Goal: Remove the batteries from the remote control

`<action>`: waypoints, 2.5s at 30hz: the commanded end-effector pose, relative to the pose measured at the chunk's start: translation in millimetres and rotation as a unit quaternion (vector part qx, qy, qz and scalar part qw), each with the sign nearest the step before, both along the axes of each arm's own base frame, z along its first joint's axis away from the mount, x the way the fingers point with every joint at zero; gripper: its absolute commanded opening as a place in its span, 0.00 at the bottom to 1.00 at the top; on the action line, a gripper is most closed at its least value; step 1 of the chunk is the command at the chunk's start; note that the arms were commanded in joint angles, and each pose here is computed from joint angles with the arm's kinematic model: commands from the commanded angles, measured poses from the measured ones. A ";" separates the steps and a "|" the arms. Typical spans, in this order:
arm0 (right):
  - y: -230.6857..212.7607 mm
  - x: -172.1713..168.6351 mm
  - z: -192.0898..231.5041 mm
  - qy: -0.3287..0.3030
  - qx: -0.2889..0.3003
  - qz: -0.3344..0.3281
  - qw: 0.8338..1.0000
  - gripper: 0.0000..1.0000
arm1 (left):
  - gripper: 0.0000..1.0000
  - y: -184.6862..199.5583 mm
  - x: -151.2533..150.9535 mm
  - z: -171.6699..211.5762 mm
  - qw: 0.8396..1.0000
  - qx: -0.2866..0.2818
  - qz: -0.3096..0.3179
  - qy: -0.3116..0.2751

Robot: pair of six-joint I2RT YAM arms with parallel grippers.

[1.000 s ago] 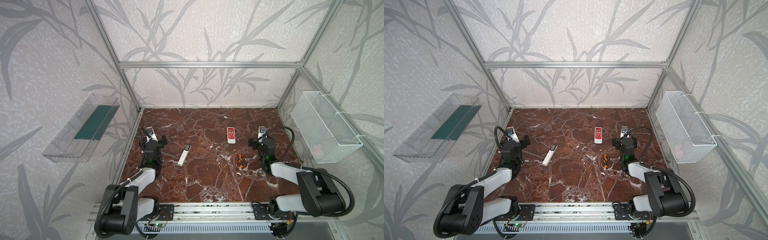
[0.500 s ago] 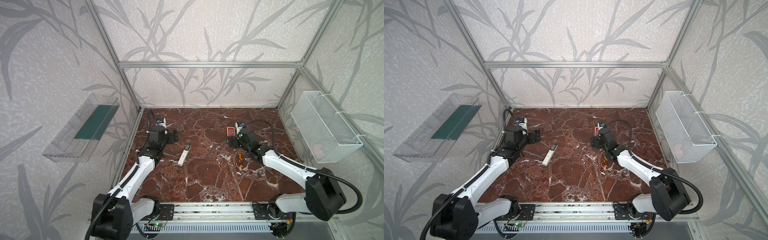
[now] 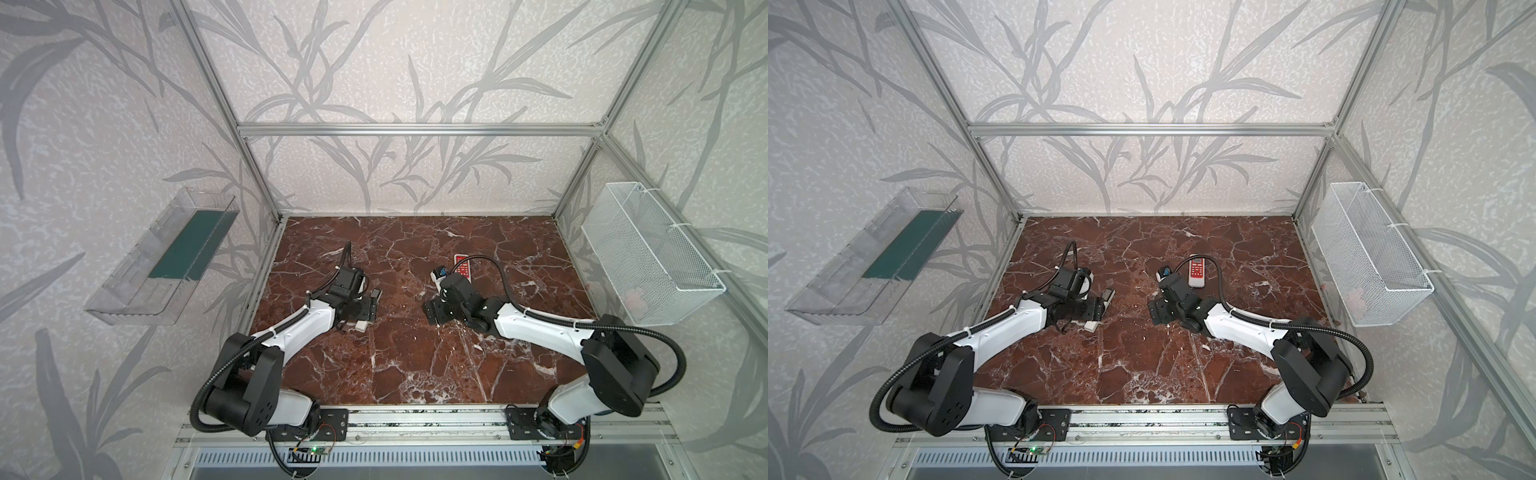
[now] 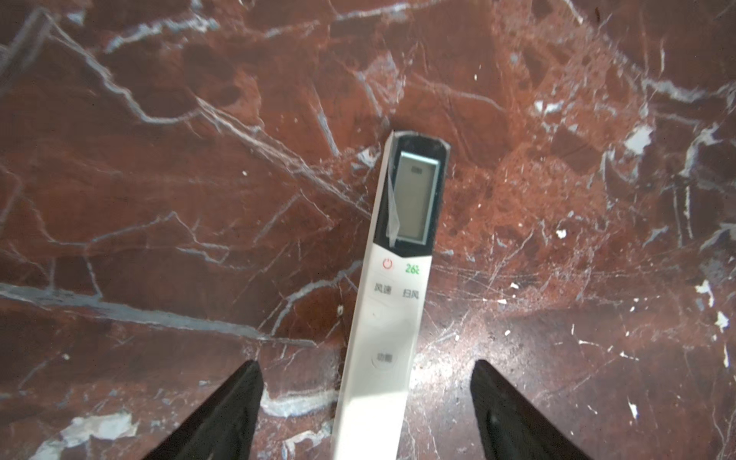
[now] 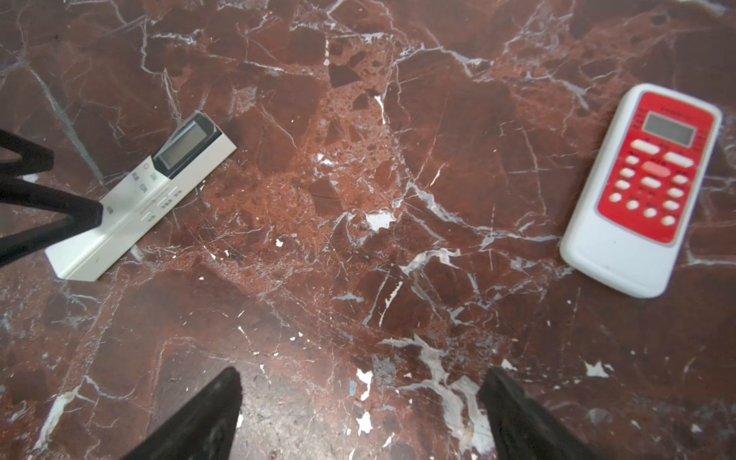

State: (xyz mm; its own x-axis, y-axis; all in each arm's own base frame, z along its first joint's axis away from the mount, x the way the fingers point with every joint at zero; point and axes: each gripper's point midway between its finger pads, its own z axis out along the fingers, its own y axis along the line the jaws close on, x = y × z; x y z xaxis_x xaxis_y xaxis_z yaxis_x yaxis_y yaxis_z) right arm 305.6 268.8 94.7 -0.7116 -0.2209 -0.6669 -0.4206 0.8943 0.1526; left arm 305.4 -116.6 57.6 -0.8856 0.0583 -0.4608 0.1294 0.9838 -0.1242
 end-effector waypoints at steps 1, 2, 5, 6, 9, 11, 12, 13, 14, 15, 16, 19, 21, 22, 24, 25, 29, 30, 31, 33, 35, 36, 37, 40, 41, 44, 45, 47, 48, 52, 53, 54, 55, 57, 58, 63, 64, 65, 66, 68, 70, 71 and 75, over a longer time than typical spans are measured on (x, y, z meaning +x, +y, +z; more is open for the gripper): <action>8.9 2.8 9.3 0.002 0.029 -0.005 1.000 0.93 | 0.81 -4.2 2.1 3.8 1.000 0.004 -0.004 0.009; 8.7 1.9 10.2 0.002 0.032 -0.006 0.999 0.93 | 0.80 -4.3 2.9 2.4 1.000 0.007 -0.004 0.011; 8.7 0.0 13.8 0.000 0.043 -0.007 0.999 0.92 | 0.80 -4.7 7.1 -0.1 1.000 0.015 -0.007 0.013; 8.0 -0.9 14.0 0.000 0.044 -0.007 0.999 0.92 | 0.80 -4.5 7.9 -1.3 1.000 0.017 -0.007 0.015; 7.1 -2.2 15.9 -0.001 0.042 -0.004 0.999 0.92 | 0.78 -9.7 10.6 -3.5 1.000 0.011 -0.013 0.020; 6.8 -2.0 17.6 -0.003 0.040 -0.003 0.999 0.92 | 0.77 -14.4 11.7 -5.4 1.000 0.008 -0.018 0.021; 6.4 -2.2 18.6 -0.003 0.039 -0.003 0.999 0.92 | 0.76 -15.7 12.1 -7.6 1.000 0.008 -0.019 0.021; 6.5 -2.1 19.1 -0.004 0.041 -0.004 0.999 0.92 | 0.76 -16.9 12.1 -10.8 0.999 0.008 -0.019 0.024; 7.2 -1.9 20.3 -0.004 0.044 -0.004 0.999 0.92 | 0.75 -19.1 13.0 -13.8 0.999 0.006 -0.020 0.025; 7.9 -2.3 20.5 -0.003 0.047 -0.003 0.999 0.92 | 0.74 -20.7 13.8 -16.5 0.999 0.006 -0.020 0.027; 9.1 -2.7 22.0 -0.003 0.051 -0.002 0.999 0.92 | 0.73 -22.5 14.6 -19.6 0.999 0.006 -0.019 0.030; 11.3 -4.1 22.2 0.003 0.060 -0.002 0.998 0.91 | 0.68 -28.8 17.8 -25.0 0.999 0.004 -0.018 0.035; 13.2 -5.4 24.2 0.007 0.067 0.000 0.998 0.90 | 0.66 -31.3 20.3 -26.3 0.999 0.007 -0.014 0.033; 14.0 -5.8 26.2 0.008 0.073 0.000 0.997 0.89 | 0.65 -30.1 21.7 -27.7 0.999 0.012 -0.008 0.031; 15.8 -6.8 30.6 0.008 0.084 -0.001 0.996 0.89 | 0.62 -27.4 23.6 -29.6 0.999 0.020 0.003 0.028; 16.2 -7.2 33.1 0.006 0.090 -0.002 0.996 0.89 | 0.59 -26.1 24.4 -30.3 0.999 0.022 0.008 0.028; 15.5 -8.3 43.5 -0.003 0.110 -0.006 0.994 0.89 | 0.44 -28.5 26.8 -28.2 1.000 0.015 0.008 0.021; 15.3 -8.5 45.5 -0.005 0.113 -0.006 0.994 0.89 | 0.42 -29.9 27.7 -26.6 1.000 0.010 0.007 0.017; 15.0 -8.4 48.7 -0.008 0.117 -0.007 0.993 0.89 | 0.39 -31.1 28.6 -25.0 1.000 0.006 0.006 0.012; 15.5 -8.6 53.5 -0.013 0.123 -0.006 0.992 0.89 | 0.35 -32.7 30.8 -21.2 1.000 0.000 0.007 0.004; 16.8 -8.8 57.0 -0.016 0.129 -0.003 0.991 0.89 | 0.31 -35.0 33.6 -15.9 1.000 -0.009 0.009 -0.005; 17.6 -8.4 59.4 -0.019 0.134 -0.002 0.991 0.89 | 0.30 -36.6 34.8 -12.0 1.000 -0.015 0.009 -0.010; 20.1 -9.0 62.3 -0.021 0.143 0.004 0.990 0.88 | 0.28 -38.5 35.3 -7.8 1.000 -0.022 0.008 -0.013; 28.0 -12.1 71.6 -0.025 0.171 0.021 0.985 0.89 | 0.25 -47.9 38.0 13.6 0.998 -0.053 -0.001 -0.033; 30.7 -13.1 74.8 -0.026 0.179 0.028 0.983 0.89 | 0.23 -52.9 38.5 24.0 0.997 -0.068 -0.010 -0.044; 40.9 -17.9 88.7 -0.028 0.206 0.059 0.976 0.89 | 0.19 -65.1 38.4 58.1 0.990 -0.113 -0.035 -0.082; 44.0 -19.7 94.3 -0.027 0.220 0.070 0.973 0.89 | 0.18 -68.7 39.1 70.2 0.986 -0.128 -0.042 -0.098; 50.2 -22.6 110.0 -0.027 0.260 0.094 0.961 0.89 | 0.18 -77.3 40.7 102.5 0.974 -0.169 -0.055 -0.144; 51.8 -23.5 117.2 -0.027 0.276 0.103 0.955 0.89 | 0.18 -80.8 39.8 117.3 0.966 -0.189 -0.063 -0.164; 61.4 -30.6 153.1 -0.035 0.336 0.156 0.928 0.89 | 0.18 -98.6 27.6 192.6 0.912 -0.289 -0.120 -0.264; 64.4 -33.6 164.0 -0.038 0.352 0.174 0.919 0.89 | 0.18 -101.1 23.4 210.0 0.897 -0.308 -0.133 -0.286; 66.6 -36.6 172.8 -0.039 0.365 0.188 0.911 0.89 | 0.18 -103.5 18.3 224.4 0.885 -0.324 -0.145 -0.301; 68.8 -39.2 183.4 -0.041 0.381 0.204 0.901 0.89 | 0.18 -105.0 13.6 238.8 0.873 -0.337 -0.156 -0.316; 72.4 -44.7 200.9 -0.043 0.405 0.231 0.884 0.89 | 0.18 -109.1 3.5 263.3 0.852 -0.360 -0.180 -0.334; 73.3 -46.6 209.1 -0.043 0.415 0.242 0.876 0.89 | 0.18 -111.7 -2.2 274.7 0.842 -0.373 -0.194 -0.340; 78.9 -54.4 241.0 -0.043 0.460 0.279 0.842 0.89 | 0.17 -125.7 -24.2 317.7 0.791 -0.448 -0.244 -0.338; 80.4 -56.1 246.6 -0.041 0.470 0.287 0.834 0.88 | 0.17 -127.2 -26.0 322.4 0.784 -0.463 -0.246 -0.333; 81.5 -57.7 251.3 -0.038 0.478 0.293 0.827 0.87 | 0.17 -128.1 -27.1 327.1 0.777 -0.476 -0.246 -0.331; 82.2 -58.7 254.4 -0.036 0.484 0.296 0.823 0.86 | 0.17 -128.4 -27.3 329.4 0.772 -0.484 -0.245 -0.330; 83.6 -58.8 254.7 -0.029 0.491 0.295 0.819 0.84 | 0.16 -128.6 -28.1 334.0 0.762 -0.502 -0.242 -0.329; 84.2 -61.1 261.5 -0.041 0.499 0.303 0.811 0.82 | 0.16 -128.5 -28.0 335.1 0.758 -0.511 -0.239 -0.328; 85.4 -62.6 261.7 -0.041 0.500 0.307 0.809 0.81 | 0.16 -128.9 -28.2 333.8 0.758 -0.513 -0.237 -0.325; 91.2 -70.1 263.3 -0.035 0.501 0.322 0.802 0.78 | 0.16 -127.0 -28.3 333.2 0.754 -0.522 -0.229 -0.327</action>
State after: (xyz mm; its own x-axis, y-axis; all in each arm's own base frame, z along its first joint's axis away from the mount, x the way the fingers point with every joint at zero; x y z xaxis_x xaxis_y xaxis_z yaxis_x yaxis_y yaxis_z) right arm 247.1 355.9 336.6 -0.6478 0.1399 -0.7488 -0.7554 0.0088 0.6552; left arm 285.4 -245.5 371.7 -0.4714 -0.3671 -0.8019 0.7618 0.2886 -0.5800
